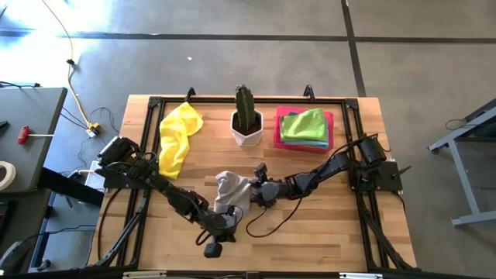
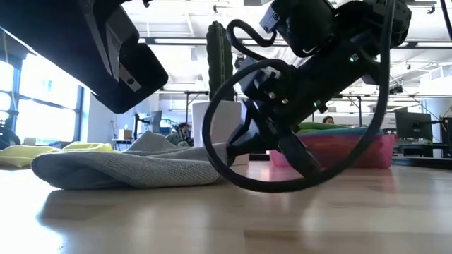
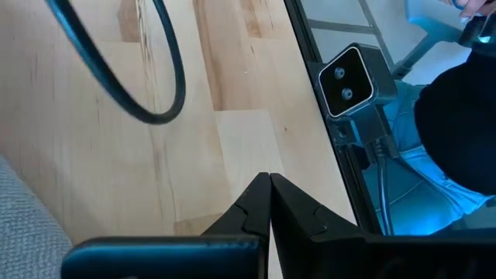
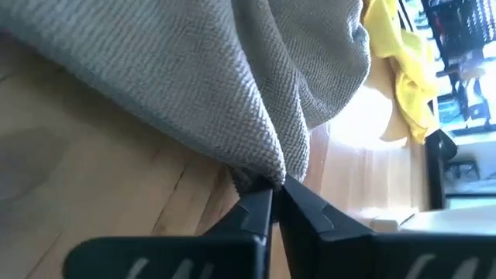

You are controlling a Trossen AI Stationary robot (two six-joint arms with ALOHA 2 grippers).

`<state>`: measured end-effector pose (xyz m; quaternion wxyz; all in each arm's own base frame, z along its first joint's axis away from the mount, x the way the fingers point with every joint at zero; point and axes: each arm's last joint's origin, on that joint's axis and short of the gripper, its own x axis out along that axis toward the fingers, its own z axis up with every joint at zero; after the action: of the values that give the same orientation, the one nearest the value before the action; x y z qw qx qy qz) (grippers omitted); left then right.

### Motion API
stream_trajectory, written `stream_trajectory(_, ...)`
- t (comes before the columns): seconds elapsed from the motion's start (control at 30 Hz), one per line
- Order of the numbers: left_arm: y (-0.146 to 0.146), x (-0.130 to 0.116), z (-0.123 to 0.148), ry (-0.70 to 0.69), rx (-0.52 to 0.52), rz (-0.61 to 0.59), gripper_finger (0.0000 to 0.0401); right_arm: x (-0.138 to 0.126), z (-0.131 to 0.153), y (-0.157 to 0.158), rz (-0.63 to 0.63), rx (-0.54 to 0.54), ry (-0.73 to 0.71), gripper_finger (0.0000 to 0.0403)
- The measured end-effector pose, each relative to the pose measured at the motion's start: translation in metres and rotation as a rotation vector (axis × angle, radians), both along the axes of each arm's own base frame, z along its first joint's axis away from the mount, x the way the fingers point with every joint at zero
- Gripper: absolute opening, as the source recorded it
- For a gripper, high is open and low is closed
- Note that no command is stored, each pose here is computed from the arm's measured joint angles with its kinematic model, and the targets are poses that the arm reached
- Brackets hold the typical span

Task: Fold microfiber towels
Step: Fold the gray towel

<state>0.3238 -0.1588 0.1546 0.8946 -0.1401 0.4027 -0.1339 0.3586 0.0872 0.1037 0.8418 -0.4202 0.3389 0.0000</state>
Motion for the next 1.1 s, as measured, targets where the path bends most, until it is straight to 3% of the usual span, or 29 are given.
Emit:
stream_trajectory(0.17,0.002,0.001,0.000,0.001,0.002,0.004,0.0000,-0.006,0.002,-0.001,-0.135,0.161,0.011,0.0017)
stream_trajectory(0.27,0.004,0.002,0.000,0.001,0.007,0.007,0.0000,-0.010,0.020,-0.002,-0.251,0.289,0.022,0.0004)
stream_trajectory(0.43,0.010,0.005,0.000,-0.020,0.047,-0.016,0.0000,-0.024,0.049,-0.002,-0.454,0.579,0.121,0.0005)
stream_trajectory(0.67,0.027,0.012,0.000,-0.064,0.131,0.002,0.0000,-0.042,0.097,0.003,-0.625,0.968,0.305,0.0004)
stream_trajectory(0.93,0.051,0.028,0.010,-0.250,0.370,0.119,0.0022,-0.047,0.147,0.011,-0.749,1.210,0.322,0.0004)
stream_trajectory(1.1,0.054,0.035,0.021,-0.389,0.552,0.142,0.0065,-0.049,0.173,0.010,-0.802,1.216,0.329,0.0004)
